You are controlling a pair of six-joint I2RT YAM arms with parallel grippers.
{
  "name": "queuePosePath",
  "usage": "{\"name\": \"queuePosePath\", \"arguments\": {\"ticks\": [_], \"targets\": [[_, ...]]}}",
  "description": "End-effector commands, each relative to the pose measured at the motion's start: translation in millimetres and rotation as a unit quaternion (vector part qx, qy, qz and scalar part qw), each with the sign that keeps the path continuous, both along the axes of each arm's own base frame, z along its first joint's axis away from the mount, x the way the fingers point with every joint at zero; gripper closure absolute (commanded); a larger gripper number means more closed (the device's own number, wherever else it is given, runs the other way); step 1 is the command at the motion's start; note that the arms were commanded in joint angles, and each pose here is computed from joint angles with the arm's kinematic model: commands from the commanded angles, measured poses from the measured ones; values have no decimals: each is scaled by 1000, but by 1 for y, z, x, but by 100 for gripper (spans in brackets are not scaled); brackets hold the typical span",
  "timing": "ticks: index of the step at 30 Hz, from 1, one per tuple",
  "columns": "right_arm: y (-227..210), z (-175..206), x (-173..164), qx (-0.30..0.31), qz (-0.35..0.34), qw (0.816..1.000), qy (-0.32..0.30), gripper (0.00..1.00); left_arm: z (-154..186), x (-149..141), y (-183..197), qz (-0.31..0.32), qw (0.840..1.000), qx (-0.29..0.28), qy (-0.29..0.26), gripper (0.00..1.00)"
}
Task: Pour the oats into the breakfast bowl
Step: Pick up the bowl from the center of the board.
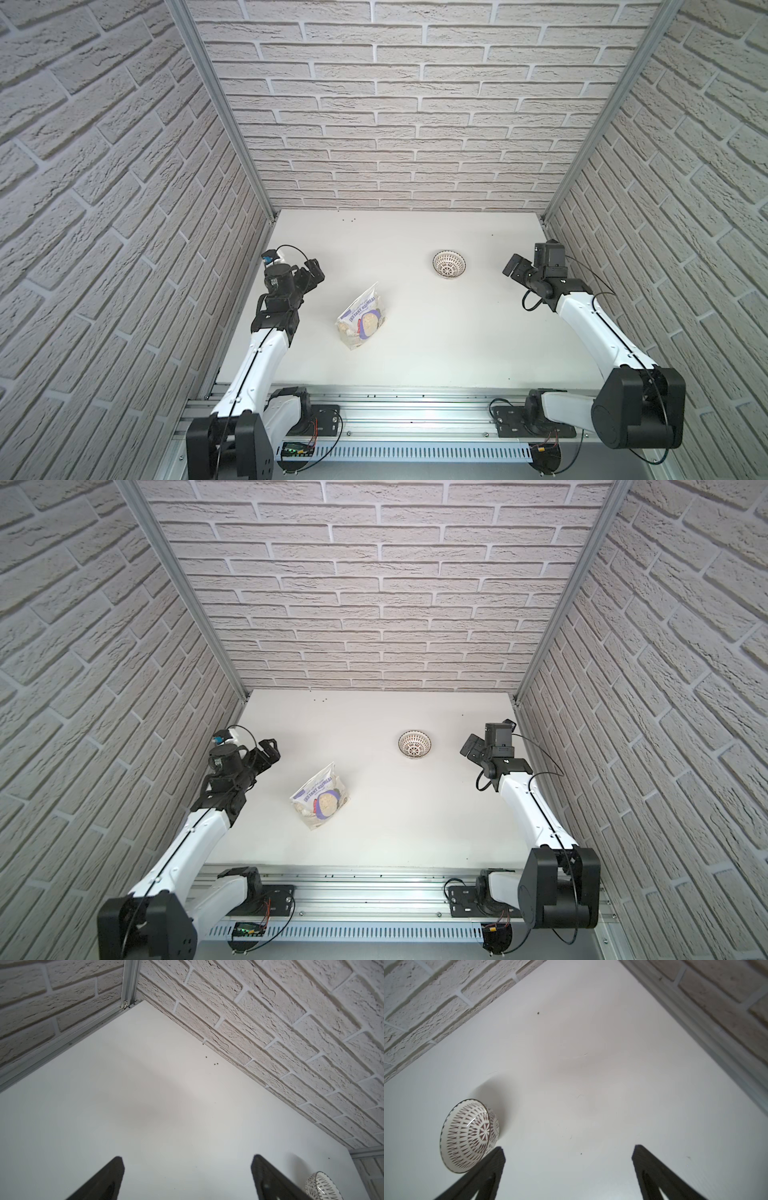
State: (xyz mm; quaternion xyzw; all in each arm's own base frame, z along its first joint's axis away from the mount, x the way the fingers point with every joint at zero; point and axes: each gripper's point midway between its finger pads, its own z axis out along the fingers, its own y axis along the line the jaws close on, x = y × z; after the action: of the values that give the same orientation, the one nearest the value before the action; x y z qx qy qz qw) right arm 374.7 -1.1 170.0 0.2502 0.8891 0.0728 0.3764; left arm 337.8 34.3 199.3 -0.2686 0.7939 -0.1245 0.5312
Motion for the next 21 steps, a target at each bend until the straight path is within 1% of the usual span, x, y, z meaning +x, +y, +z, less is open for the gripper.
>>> {"name": "queuePosePath", "arguments": {"ticks": [1, 4, 5, 7, 8, 10, 13, 15, 19, 21], "targets": [[50, -1, 22, 51, 75, 996, 21, 2, 5, -24, 5, 36, 999, -29, -3, 2], [83, -19, 41, 42, 113, 991, 59, 8, -2, -46, 9, 67, 997, -47, 15, 2], [94, -25, 46, 42, 125, 989, 69, 10, 0, -53, 8, 69, 996, -51, 10, 2], [113, -37, 57, 36, 145, 985, 89, 16, -7, -64, 9, 78, 995, -54, 22, 2], [122, -45, 61, 35, 152, 983, 101, 20, -13, -70, 10, 86, 994, -56, 31, 2], [135, -53, 71, 39, 157, 980, 112, 25, -21, -81, 13, 103, 992, -63, 45, 2], [143, -64, 82, 40, 149, 981, 117, 27, -27, -90, 11, 107, 990, -74, 51, 2], [142, -69, 86, 28, 137, 983, 121, 29, -30, -94, 10, 110, 989, -84, 50, 2], [135, -85, 91, 14, 113, 984, 140, 38, -33, -99, 7, 107, 988, -95, 53, 2], [131, -91, 91, 7, 100, 984, 145, 40, -36, -100, 6, 109, 987, -100, 57, 2]]}}
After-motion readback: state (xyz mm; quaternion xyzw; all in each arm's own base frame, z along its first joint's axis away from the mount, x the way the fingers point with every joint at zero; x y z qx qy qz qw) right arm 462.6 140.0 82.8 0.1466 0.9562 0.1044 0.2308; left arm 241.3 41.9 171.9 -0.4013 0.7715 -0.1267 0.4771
